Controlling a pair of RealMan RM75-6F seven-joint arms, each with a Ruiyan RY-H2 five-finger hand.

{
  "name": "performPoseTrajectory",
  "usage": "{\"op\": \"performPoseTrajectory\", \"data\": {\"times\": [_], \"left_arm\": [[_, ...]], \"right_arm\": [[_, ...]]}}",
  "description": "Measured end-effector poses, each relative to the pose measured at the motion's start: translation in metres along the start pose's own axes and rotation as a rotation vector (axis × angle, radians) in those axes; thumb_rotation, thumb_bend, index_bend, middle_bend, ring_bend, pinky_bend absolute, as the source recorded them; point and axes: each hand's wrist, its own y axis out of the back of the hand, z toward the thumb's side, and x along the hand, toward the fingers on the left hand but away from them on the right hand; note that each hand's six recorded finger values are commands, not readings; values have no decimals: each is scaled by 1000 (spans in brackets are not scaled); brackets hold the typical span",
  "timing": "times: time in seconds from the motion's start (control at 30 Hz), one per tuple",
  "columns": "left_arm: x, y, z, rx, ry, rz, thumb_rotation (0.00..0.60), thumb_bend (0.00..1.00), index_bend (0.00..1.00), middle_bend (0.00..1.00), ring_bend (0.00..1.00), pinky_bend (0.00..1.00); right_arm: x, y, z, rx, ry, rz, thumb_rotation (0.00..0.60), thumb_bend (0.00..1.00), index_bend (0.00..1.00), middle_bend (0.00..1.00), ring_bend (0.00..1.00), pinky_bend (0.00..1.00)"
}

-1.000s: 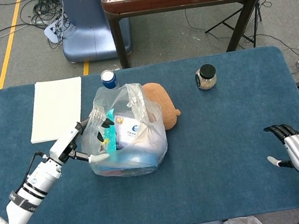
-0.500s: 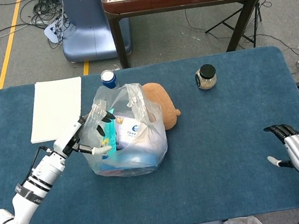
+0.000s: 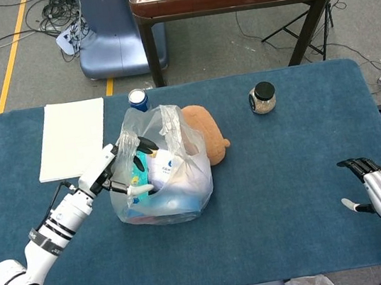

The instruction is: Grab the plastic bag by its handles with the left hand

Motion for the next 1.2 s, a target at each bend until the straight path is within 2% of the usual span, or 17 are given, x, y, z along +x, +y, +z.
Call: {"op": "performPoseTrajectory", "data": {"times": [0.63,0.93,1.2], "left_arm": [[22,-15,5,-10,16,-38,600,0,283,284,271,442],[28,-17,7,-27,23,-45,600,0,230,214,223,440],[35,-23,11,-36,30,-66,600,0,227,209,218,439]], "right_arm": [[1,1,0,-6,3,0,600,0,278,283,231,525],[2,1,0,-8,4,1,600,0,278,283,231,525],[1,1,0,-8,5,0,600,0,278,283,231,525]]}}
